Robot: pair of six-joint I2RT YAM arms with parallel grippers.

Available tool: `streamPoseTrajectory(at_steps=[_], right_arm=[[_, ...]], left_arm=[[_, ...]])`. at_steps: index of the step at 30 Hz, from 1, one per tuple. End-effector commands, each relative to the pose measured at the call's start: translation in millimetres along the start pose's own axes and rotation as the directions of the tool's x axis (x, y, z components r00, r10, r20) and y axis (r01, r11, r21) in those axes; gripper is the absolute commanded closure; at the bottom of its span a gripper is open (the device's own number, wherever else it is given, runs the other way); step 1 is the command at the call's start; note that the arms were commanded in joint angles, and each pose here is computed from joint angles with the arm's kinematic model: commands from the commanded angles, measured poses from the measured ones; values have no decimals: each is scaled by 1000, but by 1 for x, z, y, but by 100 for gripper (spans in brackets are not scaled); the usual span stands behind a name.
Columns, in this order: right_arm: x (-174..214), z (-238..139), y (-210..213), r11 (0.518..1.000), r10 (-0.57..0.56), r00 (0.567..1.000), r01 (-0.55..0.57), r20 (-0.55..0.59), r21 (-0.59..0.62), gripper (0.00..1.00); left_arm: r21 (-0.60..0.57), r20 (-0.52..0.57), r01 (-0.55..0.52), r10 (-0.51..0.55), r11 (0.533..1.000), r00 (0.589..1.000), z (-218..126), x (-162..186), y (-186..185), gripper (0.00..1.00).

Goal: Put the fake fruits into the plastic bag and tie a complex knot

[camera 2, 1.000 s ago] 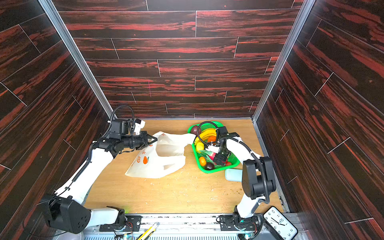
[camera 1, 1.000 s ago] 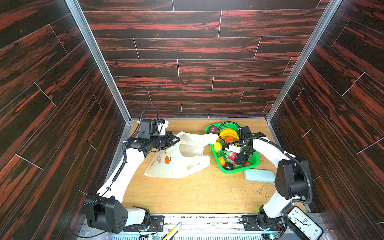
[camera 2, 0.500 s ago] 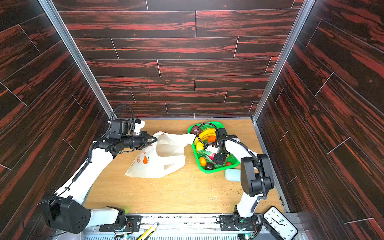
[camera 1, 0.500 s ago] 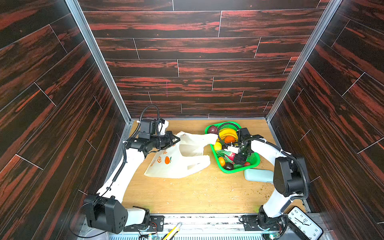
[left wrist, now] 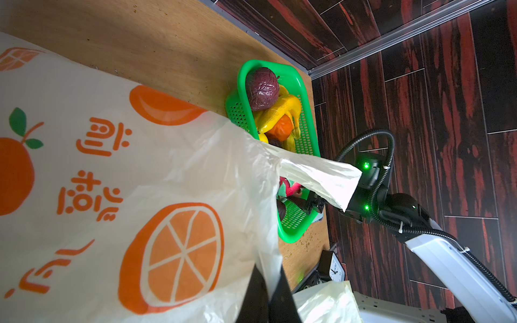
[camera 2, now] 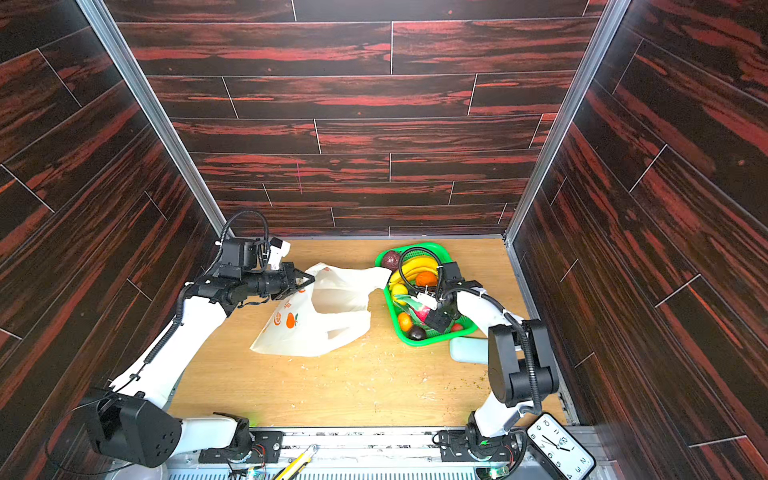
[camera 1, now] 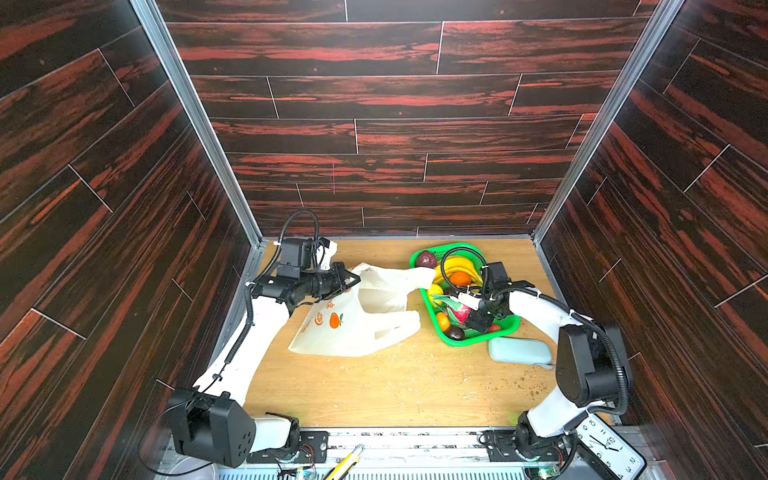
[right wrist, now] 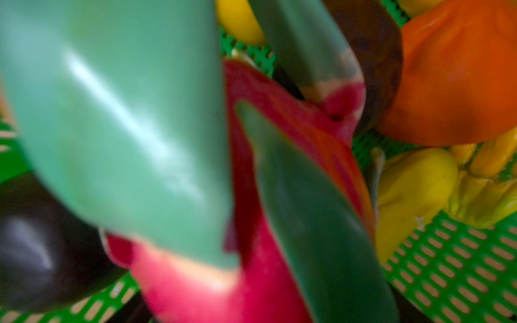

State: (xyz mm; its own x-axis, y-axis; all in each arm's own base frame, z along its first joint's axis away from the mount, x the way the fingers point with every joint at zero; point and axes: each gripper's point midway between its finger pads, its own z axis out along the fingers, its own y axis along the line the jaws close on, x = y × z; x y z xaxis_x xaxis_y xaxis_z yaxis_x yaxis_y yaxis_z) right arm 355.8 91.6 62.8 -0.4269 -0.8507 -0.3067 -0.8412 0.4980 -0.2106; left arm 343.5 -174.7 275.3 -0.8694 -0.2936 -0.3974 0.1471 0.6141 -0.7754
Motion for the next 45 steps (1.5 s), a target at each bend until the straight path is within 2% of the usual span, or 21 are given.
streamPoseTrajectory(at_steps=[1, 5, 13, 23, 31, 45], right_arm=[[-11, -13, 3, 996, 75, 989, -70, 128, -46, 52], [-15, -28, -5, 989, 144, 962, -138, 233, -42, 52], [-28, -53, -10, 971, 238, 864, -228, 443, -75, 53], [-36, -94, -18, 951, 286, 745, -295, 602, -87, 53], [-42, -124, -10, 949, 280, 660, -301, 697, -97, 53], [-67, -194, 22, 953, 297, 506, -213, 810, -216, 53]], left_arm=[[2, 9, -21, 21, 1000, 1000, -5, -2, -6, 100], [-4, 11, -21, 21, 1000, 1000, -5, -3, -5, 100], [-6, 10, -28, 28, 1000, 1000, -5, -4, -7, 100], [-15, -4, 1, -1, 1000, 1000, 3, -4, 2, 100], [-10, -14, 11, -11, 1000, 1000, 9, -5, 5, 100], [-8, -31, 33, -33, 999, 999, 16, -4, 8, 100]])
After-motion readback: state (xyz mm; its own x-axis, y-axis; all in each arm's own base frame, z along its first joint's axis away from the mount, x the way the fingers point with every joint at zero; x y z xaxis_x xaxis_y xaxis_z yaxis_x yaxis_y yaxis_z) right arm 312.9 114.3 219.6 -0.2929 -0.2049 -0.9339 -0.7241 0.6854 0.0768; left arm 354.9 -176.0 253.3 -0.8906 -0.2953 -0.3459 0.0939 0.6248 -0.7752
